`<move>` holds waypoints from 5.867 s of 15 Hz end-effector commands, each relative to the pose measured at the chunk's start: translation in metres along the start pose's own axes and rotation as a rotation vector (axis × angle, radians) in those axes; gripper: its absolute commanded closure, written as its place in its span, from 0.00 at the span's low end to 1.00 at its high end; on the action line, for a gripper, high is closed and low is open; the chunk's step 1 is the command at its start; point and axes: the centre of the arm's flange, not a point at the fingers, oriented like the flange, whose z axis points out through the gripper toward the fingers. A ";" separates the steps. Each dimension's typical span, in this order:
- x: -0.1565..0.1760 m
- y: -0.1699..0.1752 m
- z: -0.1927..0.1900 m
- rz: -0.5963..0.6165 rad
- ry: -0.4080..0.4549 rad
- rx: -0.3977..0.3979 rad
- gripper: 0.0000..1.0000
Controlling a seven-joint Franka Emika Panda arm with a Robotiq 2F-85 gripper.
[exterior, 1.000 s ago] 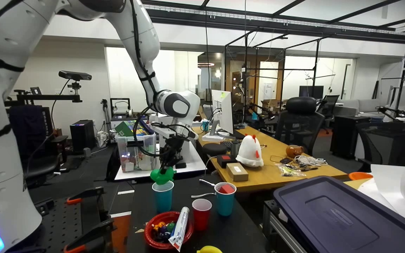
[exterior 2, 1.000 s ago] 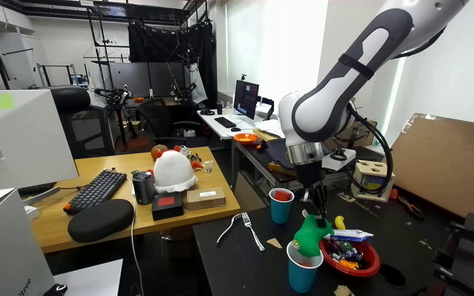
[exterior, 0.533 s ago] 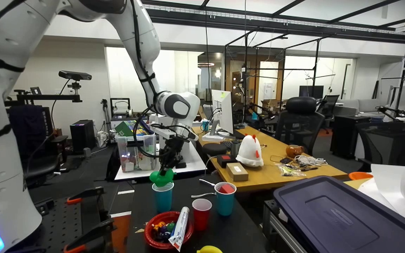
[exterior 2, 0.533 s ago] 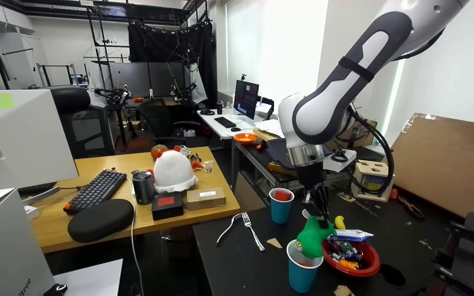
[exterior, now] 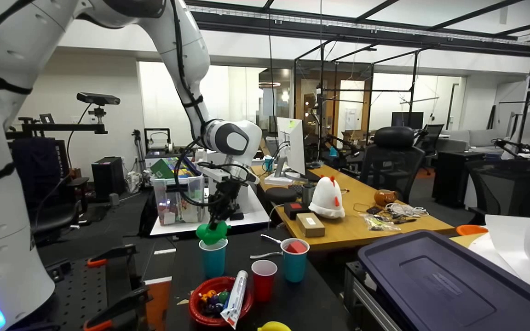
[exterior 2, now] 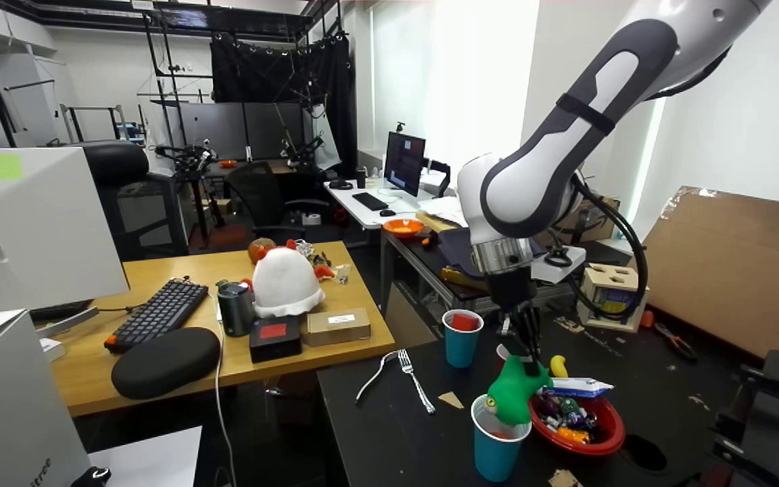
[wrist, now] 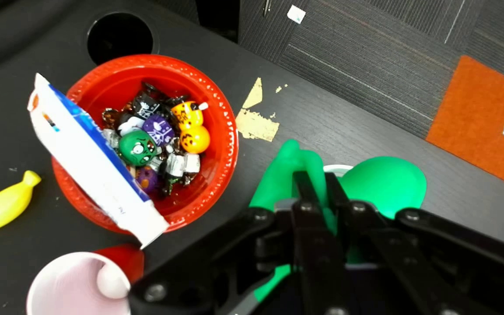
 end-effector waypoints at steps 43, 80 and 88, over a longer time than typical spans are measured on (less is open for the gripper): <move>0.052 -0.043 -0.007 -0.126 -0.216 -0.121 0.98; 0.097 -0.039 -0.015 -0.009 -0.295 -0.265 0.98; 0.102 -0.064 -0.022 -0.019 -0.337 -0.274 0.98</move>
